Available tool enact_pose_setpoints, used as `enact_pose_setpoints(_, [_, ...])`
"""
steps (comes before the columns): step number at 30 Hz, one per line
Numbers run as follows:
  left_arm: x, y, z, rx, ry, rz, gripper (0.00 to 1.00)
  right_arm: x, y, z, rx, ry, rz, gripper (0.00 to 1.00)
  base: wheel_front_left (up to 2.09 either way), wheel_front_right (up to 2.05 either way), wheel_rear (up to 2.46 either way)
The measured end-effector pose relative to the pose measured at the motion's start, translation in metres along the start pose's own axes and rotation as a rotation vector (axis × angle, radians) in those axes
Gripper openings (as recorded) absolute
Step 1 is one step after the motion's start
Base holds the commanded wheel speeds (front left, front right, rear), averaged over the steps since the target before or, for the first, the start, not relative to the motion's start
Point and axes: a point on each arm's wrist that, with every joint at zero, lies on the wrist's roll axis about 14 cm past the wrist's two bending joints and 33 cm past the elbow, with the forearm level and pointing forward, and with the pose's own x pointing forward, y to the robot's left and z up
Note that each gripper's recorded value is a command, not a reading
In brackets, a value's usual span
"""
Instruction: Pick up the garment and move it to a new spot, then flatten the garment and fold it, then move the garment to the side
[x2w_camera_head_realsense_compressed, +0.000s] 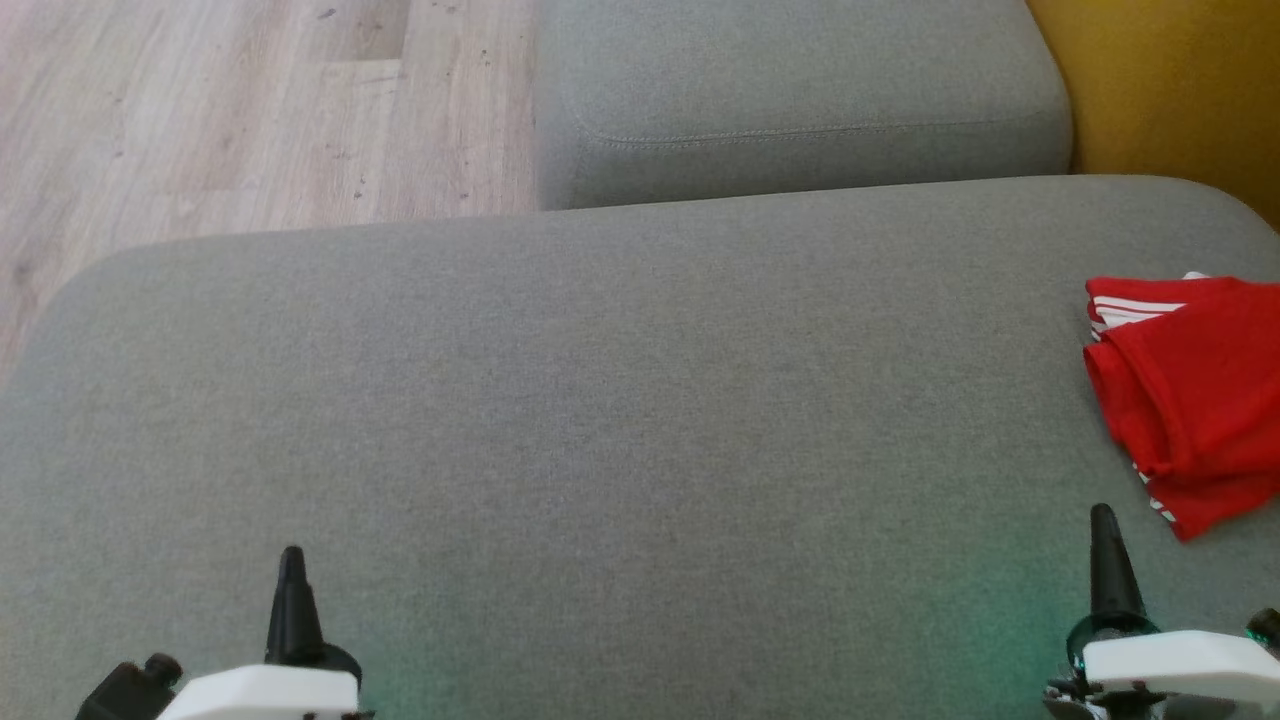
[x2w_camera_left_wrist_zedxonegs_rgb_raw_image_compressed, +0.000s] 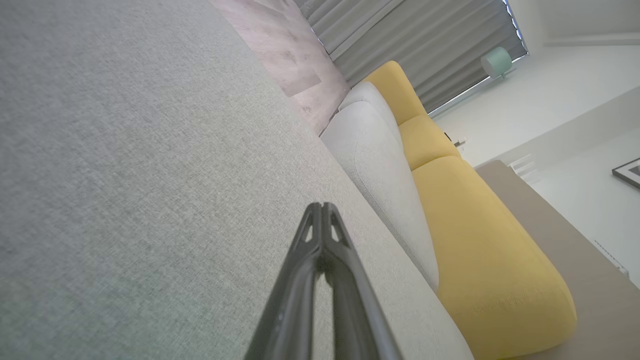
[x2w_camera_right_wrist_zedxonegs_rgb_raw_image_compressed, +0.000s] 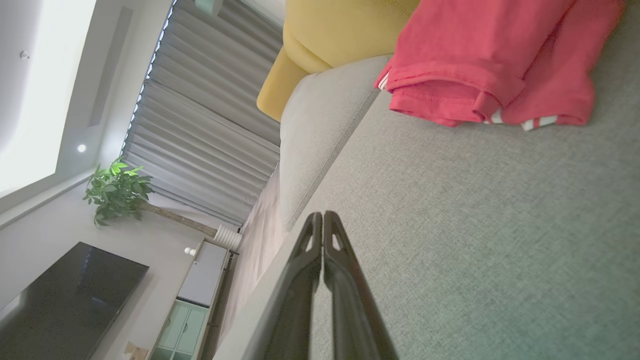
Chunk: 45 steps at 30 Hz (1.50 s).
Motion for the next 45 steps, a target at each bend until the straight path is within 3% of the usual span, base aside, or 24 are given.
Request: enact_pose_setpoints(45, [0.032,-0.015,0.026,-0.523,-0.009,-0.075,0.0,0.035,0.015,0.023,0.516,-0.017,0.042,0.0,0.0,0.0,0.0])
